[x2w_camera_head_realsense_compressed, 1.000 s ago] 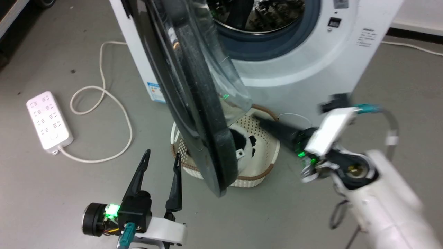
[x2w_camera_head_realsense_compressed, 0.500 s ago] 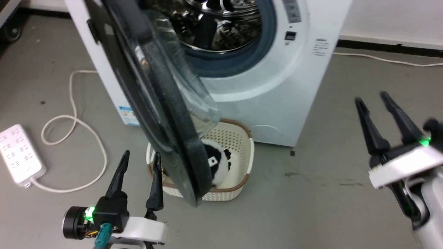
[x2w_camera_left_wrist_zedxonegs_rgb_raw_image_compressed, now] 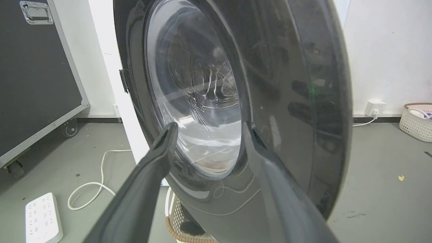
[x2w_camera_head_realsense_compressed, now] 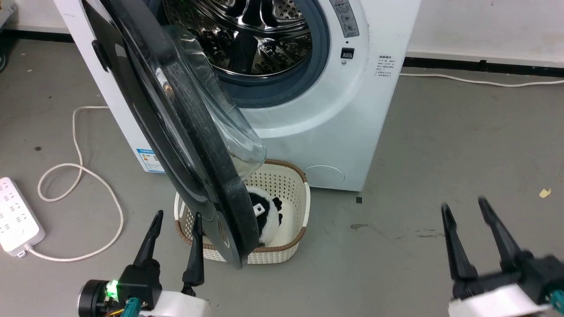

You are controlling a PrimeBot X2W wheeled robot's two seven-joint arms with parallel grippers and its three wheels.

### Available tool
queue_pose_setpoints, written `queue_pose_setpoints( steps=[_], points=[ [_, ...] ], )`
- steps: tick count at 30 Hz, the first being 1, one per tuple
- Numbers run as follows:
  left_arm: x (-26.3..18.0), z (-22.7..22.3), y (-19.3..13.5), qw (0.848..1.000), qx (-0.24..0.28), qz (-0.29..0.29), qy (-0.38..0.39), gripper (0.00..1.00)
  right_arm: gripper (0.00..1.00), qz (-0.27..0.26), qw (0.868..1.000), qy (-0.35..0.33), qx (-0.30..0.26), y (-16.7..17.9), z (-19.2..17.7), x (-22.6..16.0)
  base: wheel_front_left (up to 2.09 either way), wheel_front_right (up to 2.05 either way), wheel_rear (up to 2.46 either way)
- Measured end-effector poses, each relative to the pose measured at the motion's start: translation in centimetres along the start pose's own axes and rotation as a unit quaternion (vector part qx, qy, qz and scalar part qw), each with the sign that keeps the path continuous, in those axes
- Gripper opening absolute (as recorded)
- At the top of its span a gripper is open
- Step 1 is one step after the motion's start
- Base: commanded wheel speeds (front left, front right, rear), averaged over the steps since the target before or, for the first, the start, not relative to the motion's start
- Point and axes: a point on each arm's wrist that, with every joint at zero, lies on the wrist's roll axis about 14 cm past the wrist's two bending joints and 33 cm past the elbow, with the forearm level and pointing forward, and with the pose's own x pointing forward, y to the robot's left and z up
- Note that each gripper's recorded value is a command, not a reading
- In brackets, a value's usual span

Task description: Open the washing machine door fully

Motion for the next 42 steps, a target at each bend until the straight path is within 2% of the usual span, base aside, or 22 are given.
queue_pose_setpoints(
  steps=[6, 19, 20, 21, 26, 29, 32, 35, 38, 42],
  points=[
    [-0.6, -0.8, -0.2, 1.000, 0.003, -0.004, 0.014, 1.00, 1.00, -0.008, 0.998, 0.057, 0.037, 0.3, -3.4, -2.5, 0.00, 0.00, 0.00],
    [-0.6, -1.2, -0.1, 1.000, 0.006, -0.003, 0.020, 1.00, 1.00, 0.001, 0.998, 0.055, 0.037, 0.9, -3.2, -2.3, 0.00, 0.00, 0.00],
    [-0.6, -1.2, -0.1, 1.000, 0.005, -0.002, 0.020, 0.83, 1.00, 0.001, 0.998, 0.055, 0.037, 0.9, -3.2, -2.3, 0.00, 0.00, 0.00],
    [-0.6, -1.3, -0.2, 1.000, 0.003, -0.004, 0.021, 0.00, 1.00, 0.002, 0.998, 0.055, 0.037, 1.0, -3.2, -2.2, 0.00, 0.00, 0.00],
    [0.3, 1.0, 1.1, 1.000, 0.010, 0.021, -0.017, 0.00, 1.00, 0.002, 0.998, 0.051, 0.038, 1.0, -3.1, -1.8, 0.00, 0.00, 0.00],
    [1.2, 4.0, 3.2, 0.996, 0.006, 0.058, -0.065, 0.00, 1.00, 0.001, 0.998, 0.049, 0.041, 0.9, -3.0, -1.6, 0.00, 0.00, 0.00],
    [2.0, 8.1, 4.2, 0.989, 0.011, 0.071, -0.129, 0.00, 1.00, 0.000, 0.998, 0.051, 0.043, 0.9, -3.2, -1.6, 0.00, 0.00, 0.00],
    [2.3, 12.5, 5.1, 0.976, 0.016, 0.087, -0.199, 0.00, 1.00, -0.001, 0.998, 0.053, 0.043, 0.8, -3.3, -1.7, 0.00, 0.00, 0.00],
    [2.1, 17.7, 5.7, 0.954, 0.018, 0.101, -0.281, 0.00, 1.00, -0.003, 0.998, 0.052, 0.046, 0.7, -3.3, -1.7, 0.00, 0.00, 0.00],
    [1.6, 22.5, 4.7, 0.930, 0.020, 0.081, -0.358, 0.00, 1.00, -0.006, 0.997, 0.053, 0.050, 0.7, -3.3, -1.8, 0.00, 0.00, 0.00]
  ],
)
